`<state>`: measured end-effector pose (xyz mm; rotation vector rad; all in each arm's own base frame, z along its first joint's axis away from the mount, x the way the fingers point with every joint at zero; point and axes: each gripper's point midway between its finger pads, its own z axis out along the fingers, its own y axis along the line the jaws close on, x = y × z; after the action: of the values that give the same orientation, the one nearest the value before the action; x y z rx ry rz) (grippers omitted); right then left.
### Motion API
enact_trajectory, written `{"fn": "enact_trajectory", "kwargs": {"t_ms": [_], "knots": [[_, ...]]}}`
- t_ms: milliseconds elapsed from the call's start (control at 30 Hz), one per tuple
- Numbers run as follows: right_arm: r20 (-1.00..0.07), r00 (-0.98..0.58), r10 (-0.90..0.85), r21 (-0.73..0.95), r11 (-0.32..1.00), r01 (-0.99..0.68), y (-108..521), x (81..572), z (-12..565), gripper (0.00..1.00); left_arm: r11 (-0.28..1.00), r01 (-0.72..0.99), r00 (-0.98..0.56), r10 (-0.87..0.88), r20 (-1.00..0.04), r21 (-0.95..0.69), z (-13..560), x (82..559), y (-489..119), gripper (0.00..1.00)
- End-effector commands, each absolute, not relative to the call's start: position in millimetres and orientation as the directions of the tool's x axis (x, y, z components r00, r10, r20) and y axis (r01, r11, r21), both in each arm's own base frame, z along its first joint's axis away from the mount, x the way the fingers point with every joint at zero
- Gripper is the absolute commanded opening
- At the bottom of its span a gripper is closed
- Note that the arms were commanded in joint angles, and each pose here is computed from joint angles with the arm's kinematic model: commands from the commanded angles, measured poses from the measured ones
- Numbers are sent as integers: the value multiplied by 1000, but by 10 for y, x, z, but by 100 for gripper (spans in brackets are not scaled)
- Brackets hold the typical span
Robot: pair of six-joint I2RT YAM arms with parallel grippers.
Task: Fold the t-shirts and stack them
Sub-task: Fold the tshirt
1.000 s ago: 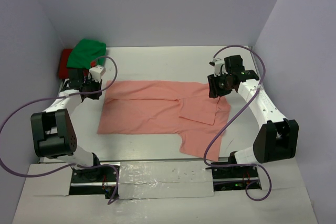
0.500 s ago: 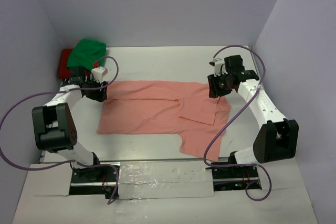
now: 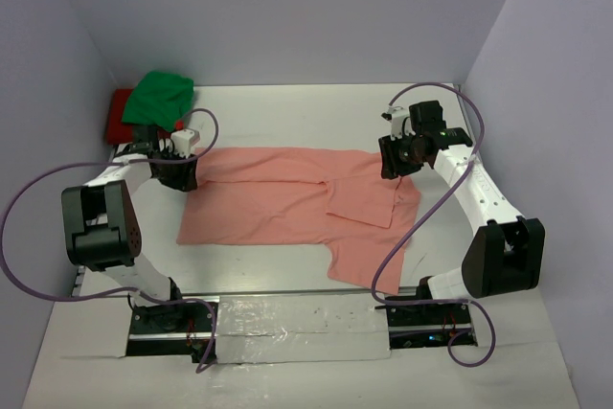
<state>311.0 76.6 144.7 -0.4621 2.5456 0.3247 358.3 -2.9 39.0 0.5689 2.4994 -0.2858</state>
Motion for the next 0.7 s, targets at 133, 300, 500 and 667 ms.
{"fn": "enact_trajectory", "kwargs": {"t_ms": [133,300,500,667], "knots": [[-552,-789,-270,126,908,-399,781,3090,1505,45,862,495,-718,335,-610,-110,426,3694,-166,51],[-552,-790,-268,127,909,-398,782,3089,1505,45,856,503,-726,340,-598,-124,356,3678,-213,51],[-552,-790,-268,127,909,-398,782,3085,1504,45,859,498,-724,336,-602,-121,338,3712,-213,41],[-549,-791,-269,128,909,-397,782,3087,1491,45,864,492,-720,336,-608,-104,357,3740,-188,22]]}}
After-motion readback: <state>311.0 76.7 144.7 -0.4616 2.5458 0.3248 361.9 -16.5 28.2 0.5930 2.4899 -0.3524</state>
